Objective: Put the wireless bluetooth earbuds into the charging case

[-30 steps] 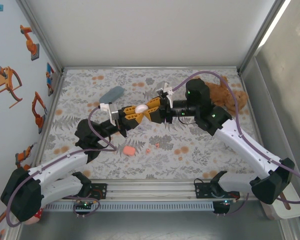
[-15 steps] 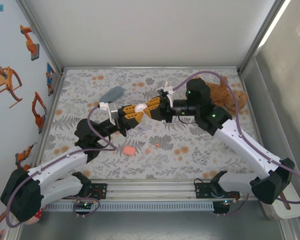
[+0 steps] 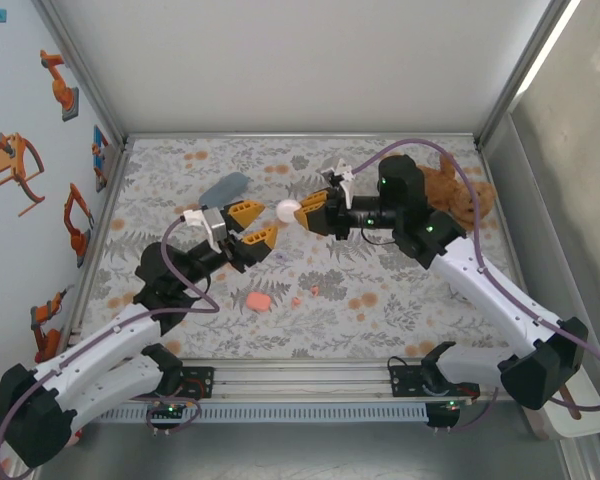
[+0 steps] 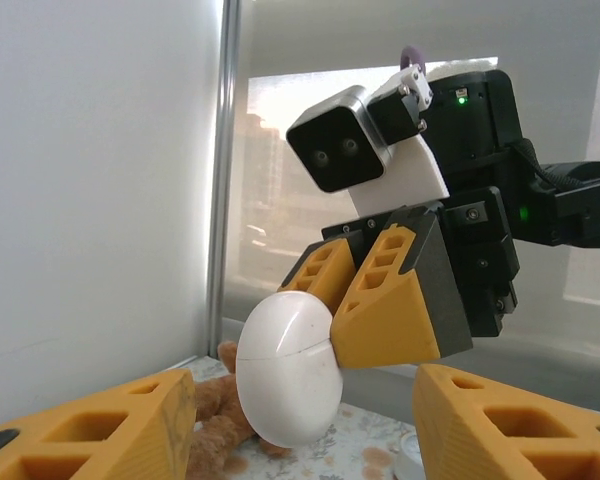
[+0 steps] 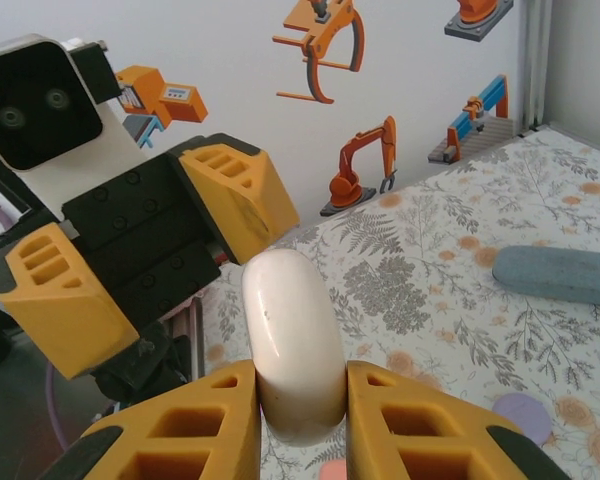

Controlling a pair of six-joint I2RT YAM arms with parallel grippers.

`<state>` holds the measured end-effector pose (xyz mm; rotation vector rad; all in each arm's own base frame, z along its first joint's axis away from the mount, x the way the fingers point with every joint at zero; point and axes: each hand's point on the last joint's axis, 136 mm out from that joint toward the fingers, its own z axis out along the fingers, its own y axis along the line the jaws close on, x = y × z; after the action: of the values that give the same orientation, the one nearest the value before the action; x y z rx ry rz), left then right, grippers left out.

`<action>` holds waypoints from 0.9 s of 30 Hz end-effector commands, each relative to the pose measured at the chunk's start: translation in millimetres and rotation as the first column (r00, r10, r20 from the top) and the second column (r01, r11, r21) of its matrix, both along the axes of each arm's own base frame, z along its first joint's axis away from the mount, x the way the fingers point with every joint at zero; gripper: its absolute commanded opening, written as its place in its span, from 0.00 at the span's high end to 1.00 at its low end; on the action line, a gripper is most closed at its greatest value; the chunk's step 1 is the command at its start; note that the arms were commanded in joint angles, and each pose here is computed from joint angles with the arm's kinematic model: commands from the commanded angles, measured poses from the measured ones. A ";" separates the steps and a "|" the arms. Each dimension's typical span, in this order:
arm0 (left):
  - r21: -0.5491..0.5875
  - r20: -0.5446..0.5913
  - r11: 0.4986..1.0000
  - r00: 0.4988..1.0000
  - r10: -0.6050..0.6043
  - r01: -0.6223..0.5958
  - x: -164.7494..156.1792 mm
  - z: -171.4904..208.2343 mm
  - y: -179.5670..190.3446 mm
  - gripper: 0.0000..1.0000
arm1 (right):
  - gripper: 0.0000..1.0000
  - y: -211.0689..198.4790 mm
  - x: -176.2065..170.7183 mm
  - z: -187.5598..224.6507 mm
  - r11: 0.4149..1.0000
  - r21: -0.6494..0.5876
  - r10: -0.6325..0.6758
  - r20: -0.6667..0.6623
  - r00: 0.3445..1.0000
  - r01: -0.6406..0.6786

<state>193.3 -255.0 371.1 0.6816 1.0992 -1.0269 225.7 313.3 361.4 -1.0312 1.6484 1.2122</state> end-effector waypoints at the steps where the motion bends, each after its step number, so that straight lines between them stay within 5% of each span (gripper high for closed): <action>1: 0.046 0.023 0.995 0.996 0.087 -0.088 4.1 -5.3 10.9 0.41 | 0.77 -3.6 7.3 4.4 0.999 0.027 -0.028 -0.013 1.000 0.029; 13: 0.126 0.076 0.964 0.971 0.226 -0.234 -10.4 -6.5 47.1 0.39 | 0.78 -10.0 59.9 -98.0 0.985 -0.100 -0.164 -0.288 0.943 0.141; 27: 0.146 0.086 0.946 0.956 0.279 -0.289 -18.4 -11.1 64.7 0.38 | 0.78 -12.4 69.6 -236.4 0.955 -0.284 -0.231 -0.517 0.824 0.090</action>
<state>172.7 -192.2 366.3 0.6467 1.1759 -0.7034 290.0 301.0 134.6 -0.7116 2.3328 1.2645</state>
